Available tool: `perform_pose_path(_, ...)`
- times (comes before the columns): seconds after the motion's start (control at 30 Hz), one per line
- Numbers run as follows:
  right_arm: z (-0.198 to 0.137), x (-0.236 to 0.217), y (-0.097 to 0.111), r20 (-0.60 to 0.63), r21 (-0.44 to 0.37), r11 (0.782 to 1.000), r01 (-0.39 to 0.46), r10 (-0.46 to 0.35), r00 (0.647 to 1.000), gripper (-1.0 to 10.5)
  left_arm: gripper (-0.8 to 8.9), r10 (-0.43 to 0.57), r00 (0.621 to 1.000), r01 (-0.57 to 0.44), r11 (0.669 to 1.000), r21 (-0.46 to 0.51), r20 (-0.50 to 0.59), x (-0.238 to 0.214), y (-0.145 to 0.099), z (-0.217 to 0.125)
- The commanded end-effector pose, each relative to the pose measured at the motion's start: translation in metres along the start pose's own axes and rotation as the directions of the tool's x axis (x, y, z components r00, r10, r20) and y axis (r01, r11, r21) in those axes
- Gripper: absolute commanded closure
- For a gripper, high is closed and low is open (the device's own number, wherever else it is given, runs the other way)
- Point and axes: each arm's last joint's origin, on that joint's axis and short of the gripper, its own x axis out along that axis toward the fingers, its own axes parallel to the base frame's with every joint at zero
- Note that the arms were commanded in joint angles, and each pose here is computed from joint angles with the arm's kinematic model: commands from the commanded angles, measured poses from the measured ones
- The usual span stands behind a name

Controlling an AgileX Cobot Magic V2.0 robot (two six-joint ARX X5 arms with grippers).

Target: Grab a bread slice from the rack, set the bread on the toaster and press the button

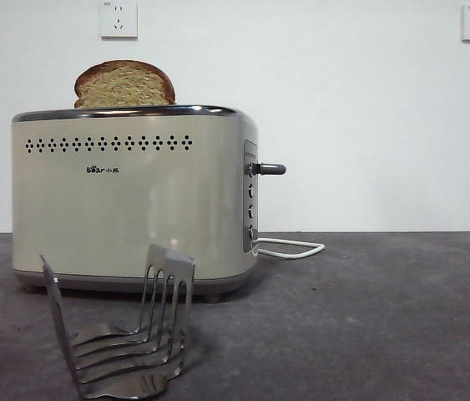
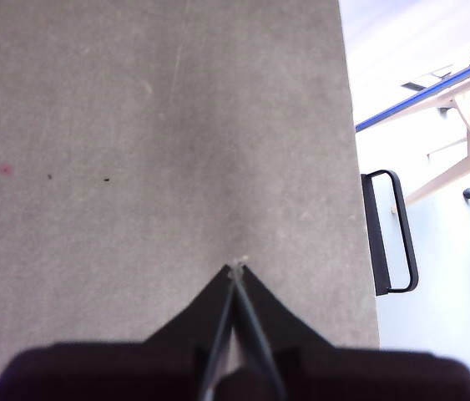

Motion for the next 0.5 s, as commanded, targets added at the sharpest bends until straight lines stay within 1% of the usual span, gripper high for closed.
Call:
perform_pose_path(0.03,0.003,0.005,0.004,-0.036,-0.026,1.000,0.003,-0.004,0.999,9.5,7.86,-0.008,1.000,0.009,0.997,-0.083,0.016,-0.003,-0.001,-0.013)
perform_pose_path(0.13,0.007,0.011,0.008,-0.057,-0.042,0.999,0.003,-0.005,0.998,9.5,7.86,-0.037,0.999,0.036,0.996,-0.082,-0.005,-0.006,-0.002,-0.019)
perform_pose_path(0.3,0.013,0.020,0.015,-0.084,-0.061,0.998,0.001,-0.006,0.996,9.5,7.86,-0.038,0.999,0.035,0.997,-0.062,-0.037,-0.009,-0.003,-0.024)
perform_pose_path(0.37,0.015,0.022,0.016,-0.084,-0.061,0.998,0.001,-0.006,0.996,9.5,7.86,-0.032,0.998,0.029,0.998,-0.061,-0.057,-0.009,-0.003,-0.025)
perform_pose_path(0.5,0.020,0.024,0.017,-0.057,-0.042,0.999,0.002,-0.005,0.998,9.5,7.86,-0.036,0.998,0.032,0.997,-0.069,-0.056,-0.009,-0.003,-0.025)
